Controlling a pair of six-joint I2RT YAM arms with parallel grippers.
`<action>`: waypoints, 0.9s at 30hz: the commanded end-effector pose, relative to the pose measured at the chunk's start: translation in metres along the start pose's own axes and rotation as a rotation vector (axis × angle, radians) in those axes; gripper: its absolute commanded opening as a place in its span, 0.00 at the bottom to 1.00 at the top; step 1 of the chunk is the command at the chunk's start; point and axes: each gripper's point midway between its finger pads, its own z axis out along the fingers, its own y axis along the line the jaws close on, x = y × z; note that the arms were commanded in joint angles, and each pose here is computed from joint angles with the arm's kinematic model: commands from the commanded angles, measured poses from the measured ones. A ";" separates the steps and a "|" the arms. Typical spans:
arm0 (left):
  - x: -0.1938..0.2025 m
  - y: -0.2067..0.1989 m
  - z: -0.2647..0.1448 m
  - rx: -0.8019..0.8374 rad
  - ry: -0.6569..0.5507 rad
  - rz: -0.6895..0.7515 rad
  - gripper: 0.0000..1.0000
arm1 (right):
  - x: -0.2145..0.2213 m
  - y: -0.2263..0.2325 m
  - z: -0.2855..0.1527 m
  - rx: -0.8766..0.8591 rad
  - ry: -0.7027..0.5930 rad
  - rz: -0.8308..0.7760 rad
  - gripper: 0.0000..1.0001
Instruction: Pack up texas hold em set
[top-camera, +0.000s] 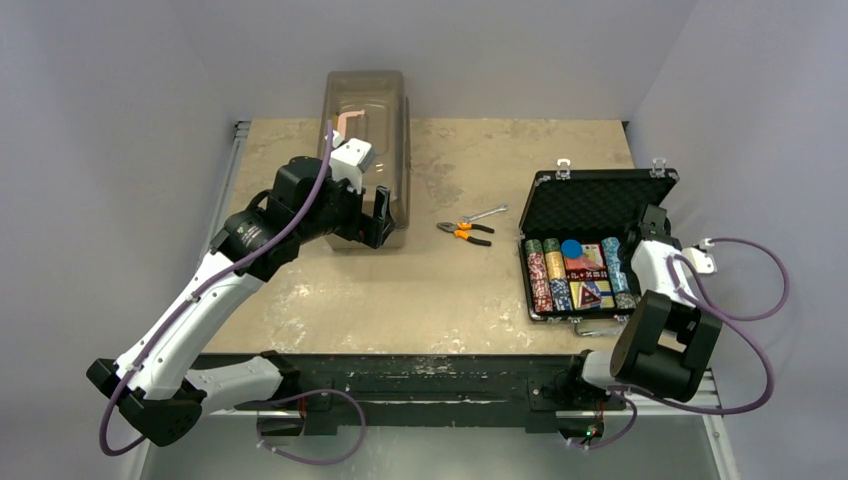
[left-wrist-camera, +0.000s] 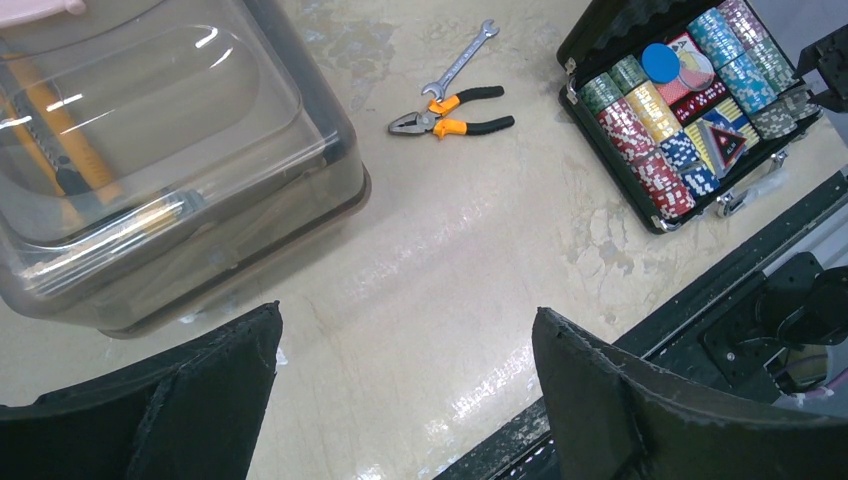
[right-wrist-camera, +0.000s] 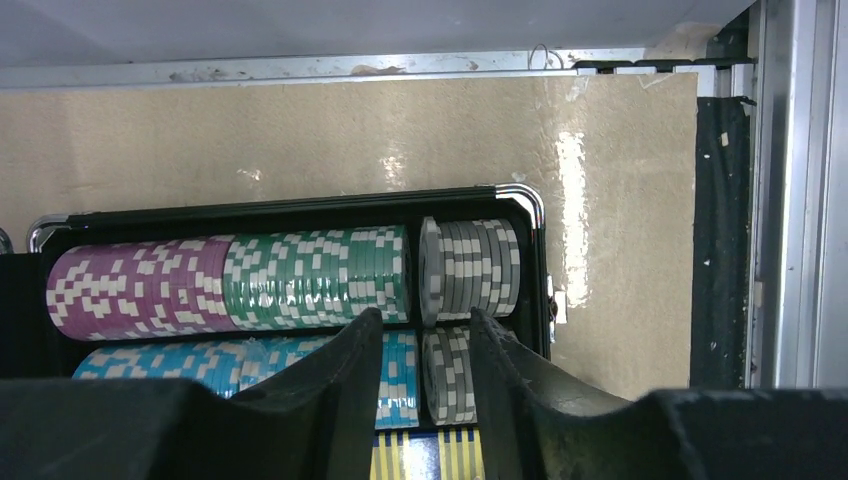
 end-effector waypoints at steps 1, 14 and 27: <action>-0.008 0.000 -0.003 -0.005 -0.034 0.018 0.92 | -0.009 0.001 0.000 0.002 -0.026 -0.018 0.38; -0.008 0.000 -0.003 -0.004 -0.033 0.017 0.92 | -0.012 -0.001 -0.003 -0.007 -0.031 -0.035 0.22; -0.005 0.001 0.000 -0.008 -0.019 0.016 0.92 | 0.000 0.084 -0.141 -0.791 0.012 -0.310 0.99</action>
